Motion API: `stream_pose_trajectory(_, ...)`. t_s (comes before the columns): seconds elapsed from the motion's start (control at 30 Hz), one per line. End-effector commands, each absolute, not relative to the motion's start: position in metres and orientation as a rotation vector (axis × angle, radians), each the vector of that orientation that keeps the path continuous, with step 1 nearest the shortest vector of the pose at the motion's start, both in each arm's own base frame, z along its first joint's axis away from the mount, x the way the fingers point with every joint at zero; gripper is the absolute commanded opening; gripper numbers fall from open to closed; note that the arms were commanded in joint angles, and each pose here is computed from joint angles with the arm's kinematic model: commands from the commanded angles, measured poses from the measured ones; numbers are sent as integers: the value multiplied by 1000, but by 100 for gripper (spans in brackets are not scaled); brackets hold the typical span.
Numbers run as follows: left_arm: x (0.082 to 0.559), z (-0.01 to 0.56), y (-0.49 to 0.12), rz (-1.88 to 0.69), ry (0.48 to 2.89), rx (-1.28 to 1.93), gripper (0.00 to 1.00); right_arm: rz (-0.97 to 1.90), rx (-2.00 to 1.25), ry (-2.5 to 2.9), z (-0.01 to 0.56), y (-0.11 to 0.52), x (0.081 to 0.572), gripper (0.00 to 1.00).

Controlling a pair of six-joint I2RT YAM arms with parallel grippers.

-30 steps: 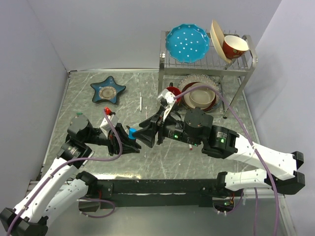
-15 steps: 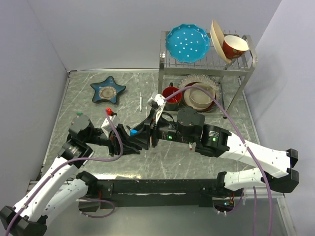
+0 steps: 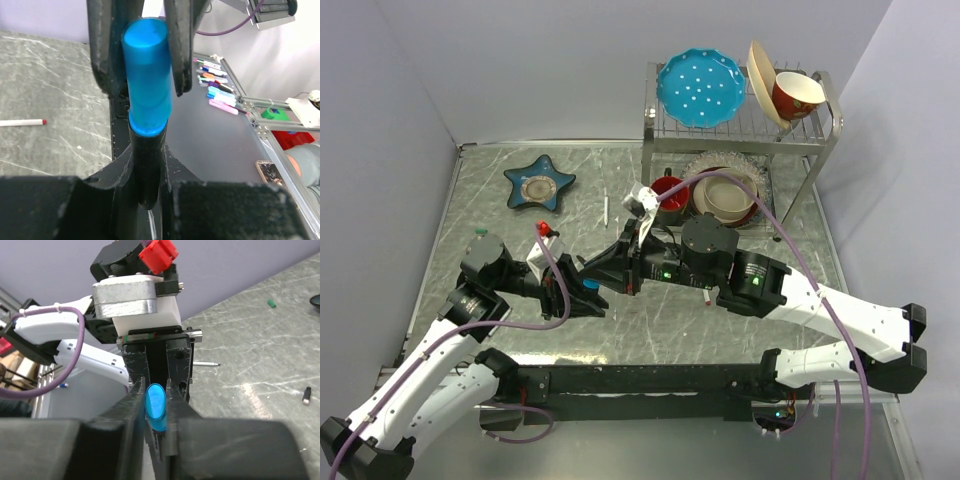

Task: Insert the pens into the pen caps

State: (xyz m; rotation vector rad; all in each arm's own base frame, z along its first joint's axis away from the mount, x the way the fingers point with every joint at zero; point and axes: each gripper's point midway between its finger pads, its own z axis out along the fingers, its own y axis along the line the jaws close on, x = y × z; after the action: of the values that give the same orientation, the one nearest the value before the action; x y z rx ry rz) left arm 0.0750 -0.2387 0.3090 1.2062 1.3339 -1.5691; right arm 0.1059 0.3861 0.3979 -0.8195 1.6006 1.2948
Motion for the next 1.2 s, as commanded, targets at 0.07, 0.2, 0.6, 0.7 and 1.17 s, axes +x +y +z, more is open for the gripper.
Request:
stream_pose_trajectory(0.07,77,334,-240,-1535,1246,1208,1,1375,-942,1673,355,392,83,0)
stream_pose_trajectory(0.2,84,344,-244,-1536,1244,1202,1,1364,-955,1726,328,390,80,0)
stream_pose_trajectory(0.6,120,352,-259,-1498,1327,1145,1,1355,-1012,1926,247,376,61,0)
stream_pose_trajectory(0.7,121,352,-260,-1511,1331,1173,1,1400,-1070,1959,230,373,47,0)
stream_pose_trajectory(1.17,143,355,-254,-1441,1363,1141,1,1600,-1131,2108,195,370,-8,0)
